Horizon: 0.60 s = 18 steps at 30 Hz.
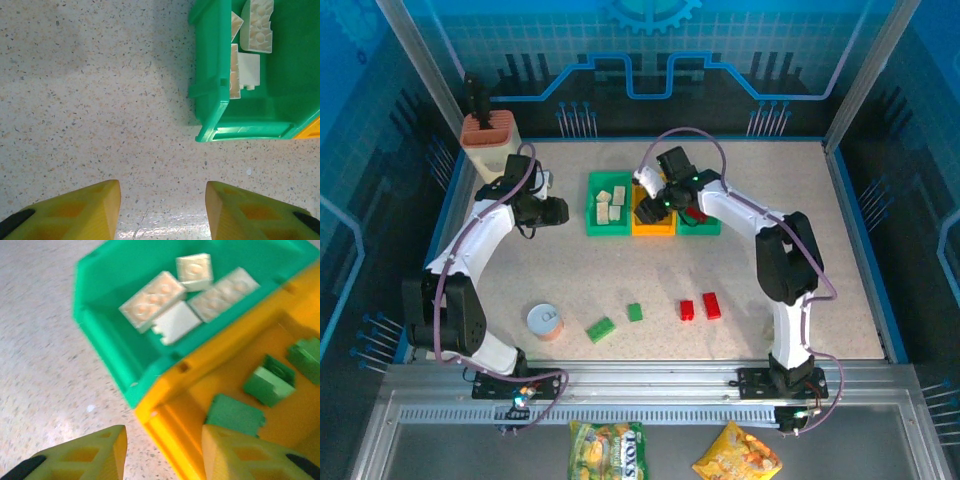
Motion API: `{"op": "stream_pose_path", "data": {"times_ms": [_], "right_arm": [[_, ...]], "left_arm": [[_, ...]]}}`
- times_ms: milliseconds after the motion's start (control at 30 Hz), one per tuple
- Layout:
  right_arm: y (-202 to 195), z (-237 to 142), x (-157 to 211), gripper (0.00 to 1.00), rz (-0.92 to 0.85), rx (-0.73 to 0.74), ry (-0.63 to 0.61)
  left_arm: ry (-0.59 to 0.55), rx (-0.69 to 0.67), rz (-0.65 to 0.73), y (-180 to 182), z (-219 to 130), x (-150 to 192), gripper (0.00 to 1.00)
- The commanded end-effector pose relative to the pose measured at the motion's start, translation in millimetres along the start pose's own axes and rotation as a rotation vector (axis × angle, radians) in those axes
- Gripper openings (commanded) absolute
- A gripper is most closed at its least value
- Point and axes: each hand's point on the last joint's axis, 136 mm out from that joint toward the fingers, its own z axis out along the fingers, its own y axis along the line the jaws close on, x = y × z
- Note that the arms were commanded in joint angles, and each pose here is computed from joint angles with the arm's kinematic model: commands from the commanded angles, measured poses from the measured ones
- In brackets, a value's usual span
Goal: Sort the legos into containers by color
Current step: Pick up the lego from the bottom-center of the table.
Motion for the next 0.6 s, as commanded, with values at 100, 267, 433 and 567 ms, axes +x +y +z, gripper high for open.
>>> {"op": "stream_pose_path", "data": {"times_ms": [100,267,433,567], "right_arm": [[72,-23,-9,0.47,-0.462,-0.167,-0.101],[127,-31,9,0.47,-0.724,-0.314,-0.101],[169,-29,29,0.49,-0.887,-0.403,-0.036],[193,-22,45,0.50,-0.956,-0.450,0.040]], "left_arm": [[-0.003,0.003,0.008,2,-1,-1,0.49],[-0.005,-0.003,0.010,3,-1,-1,0.49],[-0.009,-0.005,0.012,3,-3,-1,0.49],[-0.011,-0.005,0.012,3,-3,-2,0.49]]}}
